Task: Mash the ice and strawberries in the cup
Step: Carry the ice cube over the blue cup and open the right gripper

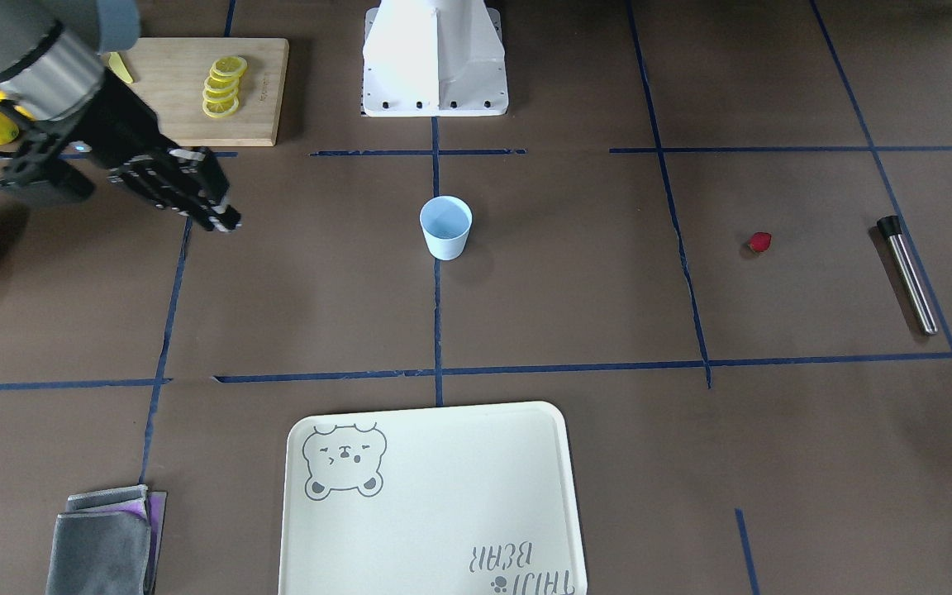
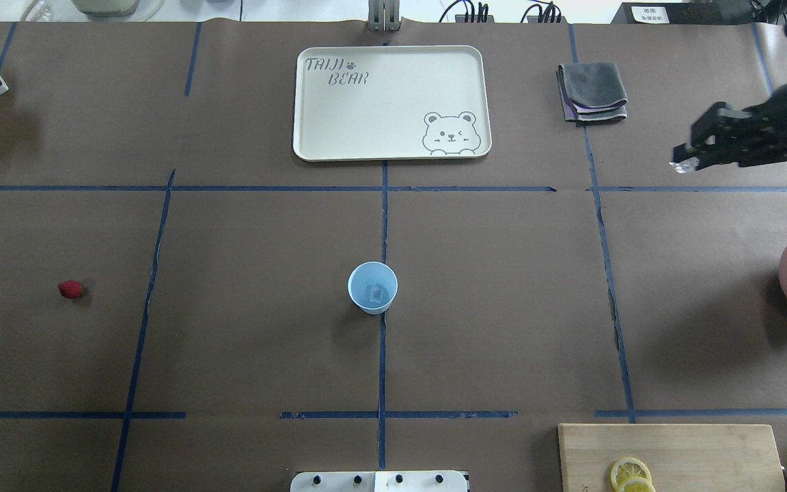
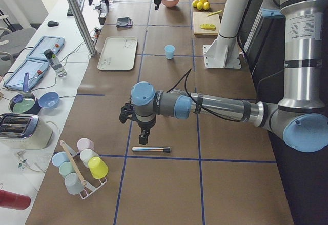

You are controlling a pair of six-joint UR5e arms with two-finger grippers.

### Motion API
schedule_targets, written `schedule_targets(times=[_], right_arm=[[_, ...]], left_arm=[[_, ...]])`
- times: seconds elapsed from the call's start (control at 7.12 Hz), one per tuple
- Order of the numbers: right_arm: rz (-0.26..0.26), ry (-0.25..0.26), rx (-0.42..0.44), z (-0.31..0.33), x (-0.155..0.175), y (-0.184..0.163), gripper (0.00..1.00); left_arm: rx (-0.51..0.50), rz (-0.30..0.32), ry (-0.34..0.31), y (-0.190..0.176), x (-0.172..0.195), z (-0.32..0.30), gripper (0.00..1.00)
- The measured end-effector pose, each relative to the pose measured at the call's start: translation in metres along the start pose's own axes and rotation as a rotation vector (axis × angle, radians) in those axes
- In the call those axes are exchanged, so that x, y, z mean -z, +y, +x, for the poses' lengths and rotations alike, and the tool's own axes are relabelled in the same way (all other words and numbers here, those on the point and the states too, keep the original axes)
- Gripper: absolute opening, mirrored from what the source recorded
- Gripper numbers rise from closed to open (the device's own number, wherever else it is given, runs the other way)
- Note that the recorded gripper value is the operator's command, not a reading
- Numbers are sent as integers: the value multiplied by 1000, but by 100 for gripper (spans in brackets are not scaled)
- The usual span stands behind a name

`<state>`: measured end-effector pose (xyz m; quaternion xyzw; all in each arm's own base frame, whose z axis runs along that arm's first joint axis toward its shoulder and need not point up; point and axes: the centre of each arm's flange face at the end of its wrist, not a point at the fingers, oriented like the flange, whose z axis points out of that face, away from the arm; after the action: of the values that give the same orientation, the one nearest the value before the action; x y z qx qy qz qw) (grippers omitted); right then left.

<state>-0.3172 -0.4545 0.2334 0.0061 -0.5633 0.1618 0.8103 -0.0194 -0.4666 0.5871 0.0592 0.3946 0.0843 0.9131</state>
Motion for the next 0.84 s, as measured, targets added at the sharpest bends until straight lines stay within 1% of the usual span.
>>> schedule_targets(times=[0.14, 0.28, 0.42, 0.56, 0.84], right_arm=[[13, -14, -25, -29, -28, 31, 0], [29, -26, -48, -55, -53, 54, 1], [38, -34, -68, -73, -71, 69, 1], [45, -41, -86, -87, -84, 84, 1], [56, -49, -102, -97, -101, 111, 2]], left_arm=[[0, -1, 0, 0, 0, 0, 100], [-1, 0, 0, 0, 0, 0, 100], [-1, 1, 0, 0, 0, 0, 100], [-2, 2, 0, 0, 1, 1, 100], [-3, 4, 0, 0, 2, 2, 100]])
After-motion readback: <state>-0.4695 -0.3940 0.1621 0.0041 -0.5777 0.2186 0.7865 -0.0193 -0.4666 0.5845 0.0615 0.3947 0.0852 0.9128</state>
